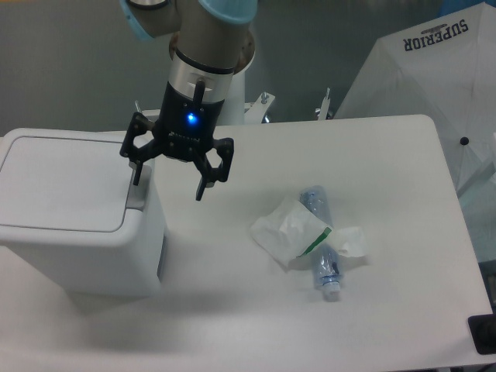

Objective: Open the trash can
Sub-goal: 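Press the gripper finger down on the lid edge to pop it open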

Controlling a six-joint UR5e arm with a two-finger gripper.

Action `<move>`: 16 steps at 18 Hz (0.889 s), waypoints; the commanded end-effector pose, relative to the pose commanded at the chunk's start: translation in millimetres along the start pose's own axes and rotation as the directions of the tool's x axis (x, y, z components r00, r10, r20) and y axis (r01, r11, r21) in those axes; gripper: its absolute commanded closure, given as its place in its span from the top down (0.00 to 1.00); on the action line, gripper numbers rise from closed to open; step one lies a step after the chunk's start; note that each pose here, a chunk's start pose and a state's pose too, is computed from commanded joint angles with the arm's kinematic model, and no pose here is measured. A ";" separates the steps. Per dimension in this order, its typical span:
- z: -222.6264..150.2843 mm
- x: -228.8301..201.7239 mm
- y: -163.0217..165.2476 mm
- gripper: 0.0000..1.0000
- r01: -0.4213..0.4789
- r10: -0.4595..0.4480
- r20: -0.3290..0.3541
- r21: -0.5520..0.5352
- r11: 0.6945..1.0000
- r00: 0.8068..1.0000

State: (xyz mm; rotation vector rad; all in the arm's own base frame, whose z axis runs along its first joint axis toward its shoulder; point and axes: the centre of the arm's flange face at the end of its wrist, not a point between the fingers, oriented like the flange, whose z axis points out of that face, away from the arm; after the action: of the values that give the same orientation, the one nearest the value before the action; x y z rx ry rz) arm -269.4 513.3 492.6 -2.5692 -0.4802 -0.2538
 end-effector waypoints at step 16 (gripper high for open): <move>12.8 -5.6 4.5 1.00 0.012 -0.012 0.008 -0.027 1.000 1.000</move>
State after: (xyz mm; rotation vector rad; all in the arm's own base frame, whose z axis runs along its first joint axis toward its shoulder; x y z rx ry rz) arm -271.7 514.7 478.2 -2.5952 -0.4985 -0.2563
